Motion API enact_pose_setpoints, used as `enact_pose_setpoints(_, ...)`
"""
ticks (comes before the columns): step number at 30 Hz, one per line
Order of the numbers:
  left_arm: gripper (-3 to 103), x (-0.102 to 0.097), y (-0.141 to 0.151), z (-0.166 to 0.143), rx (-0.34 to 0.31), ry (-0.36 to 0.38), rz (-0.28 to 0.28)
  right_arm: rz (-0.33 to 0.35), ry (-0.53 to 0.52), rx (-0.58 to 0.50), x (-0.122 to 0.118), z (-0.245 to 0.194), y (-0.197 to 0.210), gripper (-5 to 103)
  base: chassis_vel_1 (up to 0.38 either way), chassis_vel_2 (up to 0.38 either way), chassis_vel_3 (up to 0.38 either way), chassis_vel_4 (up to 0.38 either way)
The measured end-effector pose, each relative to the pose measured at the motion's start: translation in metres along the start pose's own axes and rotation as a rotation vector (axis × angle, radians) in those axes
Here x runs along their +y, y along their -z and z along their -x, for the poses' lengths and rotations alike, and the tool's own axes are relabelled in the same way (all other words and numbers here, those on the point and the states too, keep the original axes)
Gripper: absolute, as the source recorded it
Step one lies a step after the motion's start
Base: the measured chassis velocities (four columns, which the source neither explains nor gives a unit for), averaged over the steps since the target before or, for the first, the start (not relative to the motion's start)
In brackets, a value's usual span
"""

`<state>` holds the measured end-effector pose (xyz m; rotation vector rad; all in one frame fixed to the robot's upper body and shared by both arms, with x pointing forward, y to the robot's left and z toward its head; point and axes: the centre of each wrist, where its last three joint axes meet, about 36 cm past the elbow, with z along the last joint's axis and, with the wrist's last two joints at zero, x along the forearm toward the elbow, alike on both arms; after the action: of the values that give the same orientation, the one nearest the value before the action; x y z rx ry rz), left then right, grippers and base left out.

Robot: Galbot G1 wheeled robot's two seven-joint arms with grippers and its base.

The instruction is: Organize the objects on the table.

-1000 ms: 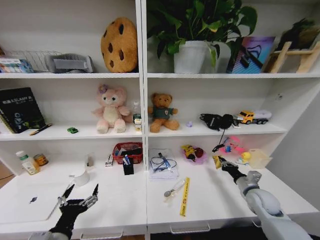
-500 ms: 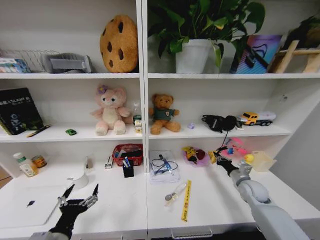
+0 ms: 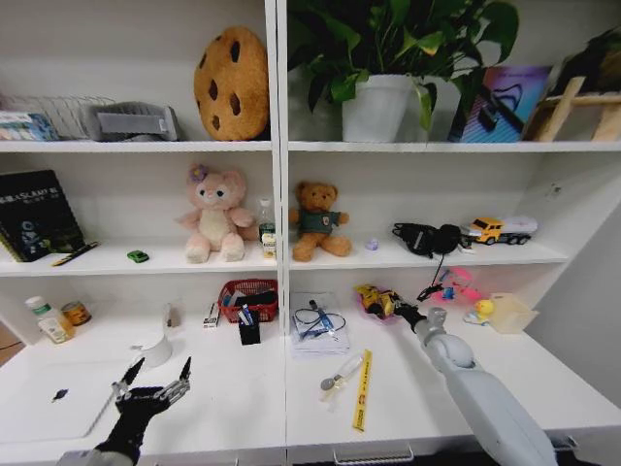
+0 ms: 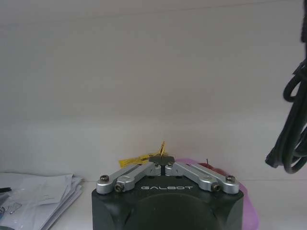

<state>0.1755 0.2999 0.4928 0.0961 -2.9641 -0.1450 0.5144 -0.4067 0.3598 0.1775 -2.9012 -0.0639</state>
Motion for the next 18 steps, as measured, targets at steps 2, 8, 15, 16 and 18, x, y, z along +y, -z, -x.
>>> enact_pose_setpoints(2, 100, 0.000, 0.000, 0.000, 0.000, 0.000, 0.000, -0.002, -0.002, 0.003, 0.000, 0.001, -0.002, 0, 0.000, 0.000, 0.000, 0.000)
enact_pose_setpoints(8, 100, 0.000, 0.000, 0.000, 0.000, 0.000, 0.000, -0.007, -0.009, 0.016, -0.003, -0.004, -0.014, 1, 0.000, 0.000, 0.000, 0.000)
enact_pose_setpoints(15, 100, 0.000, 0.000, 0.000, 0.000, 0.000, 0.000, -0.001, -0.008, 0.012, -0.006, -0.018, -0.019, 28, 0.000, 0.000, 0.000, 0.000)
enact_pose_setpoints(16, 100, 0.000, 0.000, 0.000, 0.000, 0.000, 0.000, 0.000, -0.009, 0.008, -0.006, -0.021, -0.018, 33, 0.000, 0.000, 0.000, 0.000)
enact_pose_setpoints(18, 100, 0.000, 0.000, 0.000, 0.000, 0.000, 0.000, 0.001, -0.009, -0.006, -0.006, -0.029, -0.015, 38, 0.000, 0.000, 0.000, 0.000)
